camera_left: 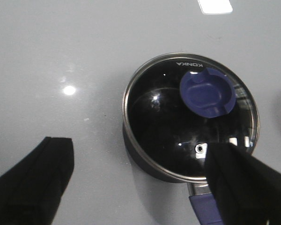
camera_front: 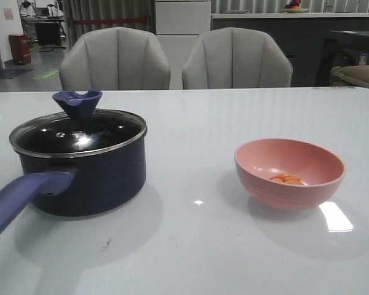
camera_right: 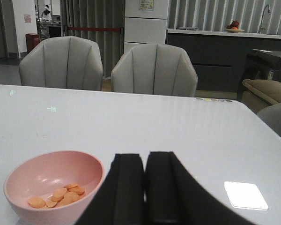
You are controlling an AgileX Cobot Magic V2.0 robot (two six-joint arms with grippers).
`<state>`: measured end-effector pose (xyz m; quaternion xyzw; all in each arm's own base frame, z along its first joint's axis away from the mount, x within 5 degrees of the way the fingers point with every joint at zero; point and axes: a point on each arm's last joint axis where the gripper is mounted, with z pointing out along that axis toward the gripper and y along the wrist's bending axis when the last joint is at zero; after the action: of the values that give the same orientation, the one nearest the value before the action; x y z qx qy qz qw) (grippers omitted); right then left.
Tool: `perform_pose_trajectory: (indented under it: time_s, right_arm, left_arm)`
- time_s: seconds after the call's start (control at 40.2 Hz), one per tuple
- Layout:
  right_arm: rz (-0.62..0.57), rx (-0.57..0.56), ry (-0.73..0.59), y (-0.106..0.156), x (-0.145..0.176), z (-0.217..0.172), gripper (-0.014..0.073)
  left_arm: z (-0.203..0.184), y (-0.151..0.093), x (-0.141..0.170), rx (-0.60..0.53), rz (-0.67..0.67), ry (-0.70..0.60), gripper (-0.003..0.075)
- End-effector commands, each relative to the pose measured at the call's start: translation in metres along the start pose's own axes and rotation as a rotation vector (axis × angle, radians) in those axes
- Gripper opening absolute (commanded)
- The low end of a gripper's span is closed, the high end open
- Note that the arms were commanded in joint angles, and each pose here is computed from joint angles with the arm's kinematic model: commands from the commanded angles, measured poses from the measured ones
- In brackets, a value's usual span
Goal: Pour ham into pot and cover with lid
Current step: 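Lower the left gripper onto the purple lid knob and grasp it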
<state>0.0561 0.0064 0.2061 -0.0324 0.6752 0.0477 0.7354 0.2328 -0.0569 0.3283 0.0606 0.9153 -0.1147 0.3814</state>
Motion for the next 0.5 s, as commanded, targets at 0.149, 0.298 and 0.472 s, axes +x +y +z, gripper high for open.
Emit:
perform_pose_trajectory:
  time_s: [0.149, 0.298, 0.472]
  right_arm:
    - [-0.014, 0.0, -0.101, 0.0, -0.01, -0.002, 0.015]
    - [-0.014, 0.0, -0.101, 0.0, -0.01, -0.002, 0.015]
    - [-0.014, 0.0, -0.102, 0.0, -0.01, -0.002, 0.015]
  left_arm:
    - [0.037, -0.039, -0.052, 0.093, 0.06, 0.066, 0.0603]
    - [0.064, -0.049, -0.066, 0.035, 0.021, 0.133, 0.0603]
    - [0.085, -0.068, -0.076, 0.032, 0.013, 0.181, 0.0603]
